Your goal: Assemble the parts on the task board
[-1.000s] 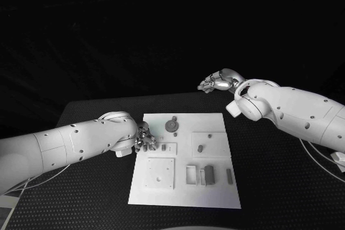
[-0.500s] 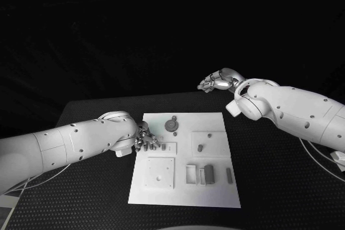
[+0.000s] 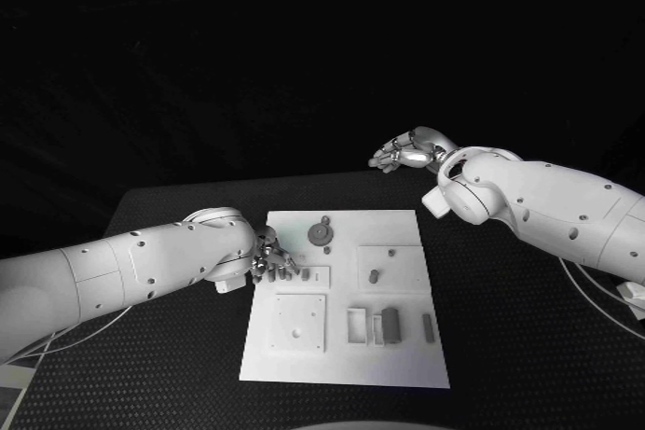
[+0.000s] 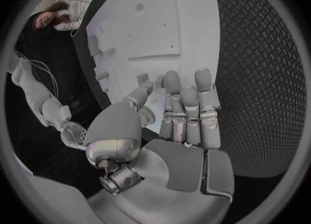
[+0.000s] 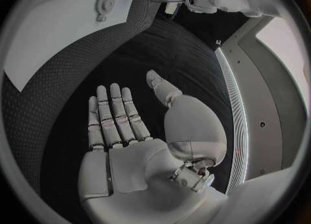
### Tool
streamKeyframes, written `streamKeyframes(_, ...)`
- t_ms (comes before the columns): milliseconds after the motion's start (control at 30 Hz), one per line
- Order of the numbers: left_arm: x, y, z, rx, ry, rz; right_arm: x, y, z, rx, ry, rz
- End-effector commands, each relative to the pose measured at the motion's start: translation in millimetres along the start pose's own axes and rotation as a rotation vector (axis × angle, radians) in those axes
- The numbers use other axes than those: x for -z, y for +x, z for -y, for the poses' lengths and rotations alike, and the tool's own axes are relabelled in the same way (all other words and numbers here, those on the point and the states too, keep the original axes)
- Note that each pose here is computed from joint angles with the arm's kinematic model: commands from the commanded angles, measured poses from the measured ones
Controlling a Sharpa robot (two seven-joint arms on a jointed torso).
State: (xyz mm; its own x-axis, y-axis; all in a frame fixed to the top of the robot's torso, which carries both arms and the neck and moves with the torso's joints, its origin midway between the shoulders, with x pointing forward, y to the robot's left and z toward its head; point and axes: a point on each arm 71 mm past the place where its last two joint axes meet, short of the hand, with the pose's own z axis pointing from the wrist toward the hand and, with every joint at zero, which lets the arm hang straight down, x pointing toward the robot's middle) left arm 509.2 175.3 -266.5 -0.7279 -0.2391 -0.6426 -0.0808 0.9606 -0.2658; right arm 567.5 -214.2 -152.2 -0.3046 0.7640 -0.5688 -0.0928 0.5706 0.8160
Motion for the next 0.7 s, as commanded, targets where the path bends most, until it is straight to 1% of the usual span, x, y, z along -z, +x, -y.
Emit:
streamKeyframes(33,0.2,-1.6,-1.9,0.014,0.009,0.012,0.0,0.7,0,0.004,-0.006,-0.007)
streamKeyframes(67,0.6,-2.1,-2.9,0.02,0.012,0.013,0.1,0.6,0,0.004,-0.006,-0.007)
streamKeyframes(167,3.6,-4.6,-4.4,0.084,0.02,0.017,0.5,-0.8,2,0.005,-0.004,-0.004)
streamKeyframes(200,4.5,-7.3,-3.1,0.093,0.026,0.029,0.8,-1.6,2,0.005,-0.002,-0.002)
streamKeyframes(233,5.8,-13.6,0.1,0.108,0.037,0.049,1.0,-2.4,3,0.006,0.0,0.0)
streamKeyframes(267,6.9,-16.8,0.7,0.118,0.044,0.061,0.9,-3.0,4,0.006,0.001,0.001)
streamKeyframes(300,7.9,-19.5,0.2,0.128,0.049,0.074,0.9,-3.5,4,0.007,0.003,0.002)
streamKeyframes(367,10.4,-28.6,1.8,0.157,0.064,0.105,0.6,-3.7,5,0.007,0.004,0.004)
streamKeyframes(400,11.2,-31.1,1.2,0.169,0.068,0.116,0.6,-3.7,5,0.007,0.003,0.004)
streamKeyframes(467,13.6,-39.5,1.2,0.197,0.084,0.144,0.4,-3.5,5,0.007,0.003,0.003)
streamKeyframes(500,15.3,-43.8,2.4,0.219,0.108,0.159,0.5,-3.5,5,0.007,0.004,0.002)
streamKeyframes(567,19.0,-51.9,8.6,0.308,0.226,0.168,0.4,-3.3,5,0.007,0.004,0.001)
streamKeyframes(600,19.8,-54.7,11.4,0.371,0.265,0.179,0.7,-4.0,5,0.007,0.005,0.004)
streamKeyframes(633,19.9,-56.6,13.0,0.408,0.277,0.204,1.0,-4.7,6,0.007,0.005,0.007)
streamKeyframes(667,20.1,-58.9,14.8,0.421,0.3,0.231,1.1,-5.1,6,0.007,0.005,0.01)
streamKeyframes(700,20.4,-61.0,18.8,0.405,0.344,0.257,1.1,-5.6,6,0.007,0.005,0.011)
